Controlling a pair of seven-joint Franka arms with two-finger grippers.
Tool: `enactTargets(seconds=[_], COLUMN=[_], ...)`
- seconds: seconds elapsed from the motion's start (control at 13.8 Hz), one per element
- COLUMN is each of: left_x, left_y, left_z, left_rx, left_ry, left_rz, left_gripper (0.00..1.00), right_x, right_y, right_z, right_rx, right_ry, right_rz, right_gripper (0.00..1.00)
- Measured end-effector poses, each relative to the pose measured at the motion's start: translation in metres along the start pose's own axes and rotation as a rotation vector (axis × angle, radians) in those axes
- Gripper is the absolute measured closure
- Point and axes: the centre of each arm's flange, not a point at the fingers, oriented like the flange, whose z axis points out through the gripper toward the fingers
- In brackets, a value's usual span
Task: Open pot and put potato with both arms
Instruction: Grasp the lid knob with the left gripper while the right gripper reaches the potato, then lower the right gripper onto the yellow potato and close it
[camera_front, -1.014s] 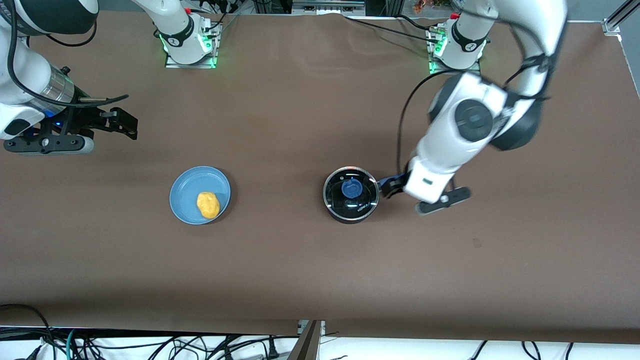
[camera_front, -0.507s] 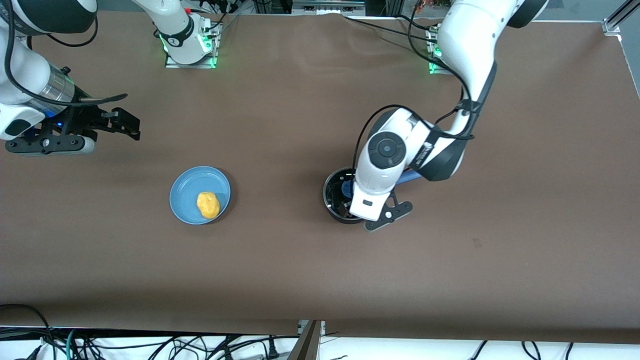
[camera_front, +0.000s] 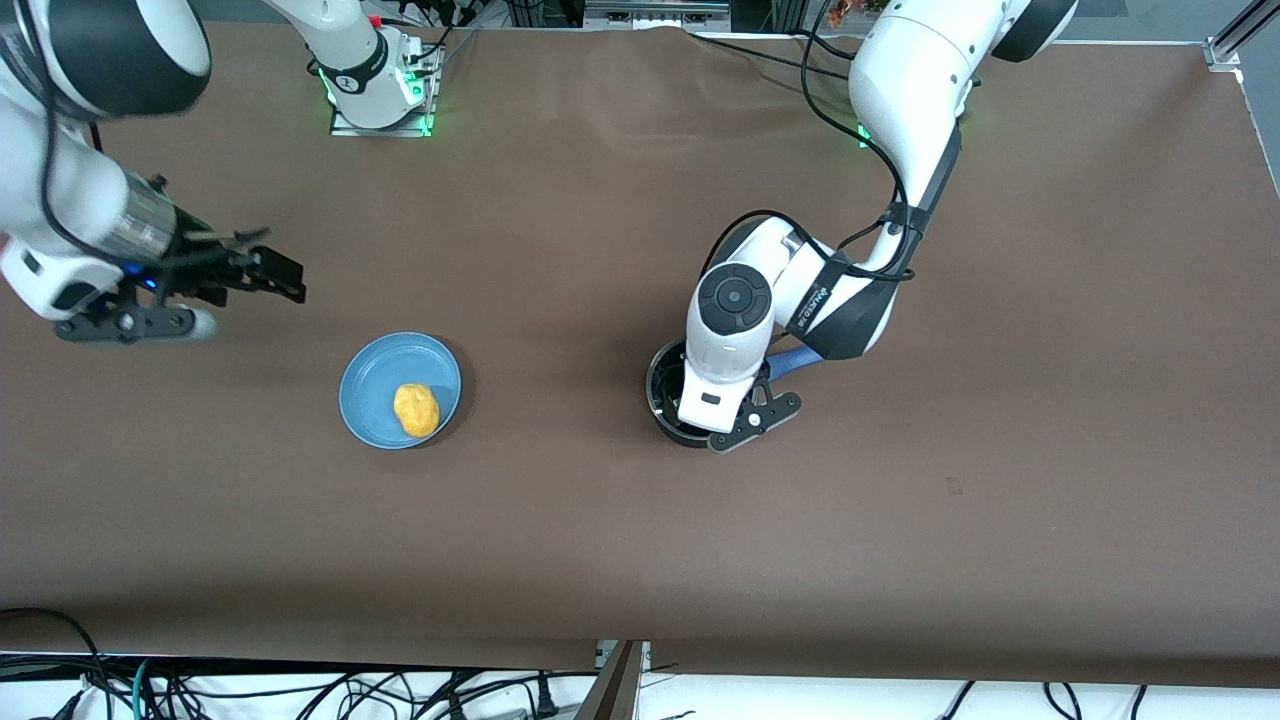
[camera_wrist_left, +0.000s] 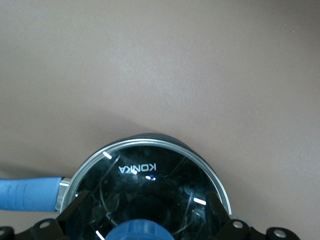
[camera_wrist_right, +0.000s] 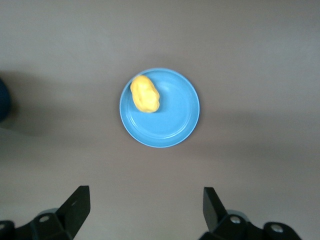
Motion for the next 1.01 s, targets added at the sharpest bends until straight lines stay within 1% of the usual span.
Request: enactTargets(seconds=[0.07, 0.14, 0.22, 0.36, 0.43, 0.58, 0.65, 0.72, 0.8, 0.87, 0.94, 1.01], left_x=[-0.004, -0.008, -0.011, -0.016, -0.019, -0.027, -0.029, -0.03, -0.03, -0.03, -0.031, -0.031], left_y=[0.001, 0.001, 0.001, 0.001, 0.001, 0.003, 0.004, 0.004, 0.003, 0.002, 0.0, -0.002], left_z=[0.003, 0.005, 0.009, 0.014, 0.016, 0.016, 0.014, 0.011, 0.008, 0.005, 0.004, 0.003], left_rx=[0.005, 0.01, 0.016, 0.027, 0.03, 0.029, 0.026, 0.023, 0.021, 0.022, 0.028, 0.03], left_ry=[-0.002, -0.005, -0.009, -0.015, -0.019, -0.027, -0.028, -0.027, -0.026, -0.025, -0.025, -0.025], left_rz=[0.001, 0.003, 0.007, 0.013, 0.017, 0.027, 0.029, 0.03, 0.03, 0.031, 0.031, 0.031], left_gripper=[0.0, 0.0, 0.0, 0.0, 0.0, 0.03, 0.03, 0.07, 0.08, 0.15, 0.25, 0.26], right_x=[0.012, 0.021, 0.028, 0.03, 0.029, 0.031, 0.036, 0.044, 0.05, 0.057, 0.064, 0.07], right_y=[-0.003, -0.006, -0.009, -0.02, -0.027, -0.036, -0.039, -0.043, -0.048, -0.053, -0.058, -0.063], right_z=[0.029, 0.055, 0.07, 0.076, 0.076, 0.09, 0.106, 0.125, 0.146, 0.168, 0.191, 0.212], right_rx=[-0.009, -0.021, -0.036, -0.074, -0.083, -0.088, -0.086, -0.085, -0.086, -0.088, -0.089, -0.091], right_ry=[-0.046, -0.08, -0.1, -0.101, -0.101, -0.116, -0.122, -0.125, -0.129, -0.131, -0.124, -0.113], right_rz=[-0.004, -0.008, -0.016, -0.043, -0.056, -0.094, -0.136, -0.173, -0.195, -0.212, -0.225, -0.237], right_gripper=[0.0, 0.0, 0.0, 0.0, 0.0, 0.0, 0.0, 0.0, 0.0, 0.0, 0.0, 0.0])
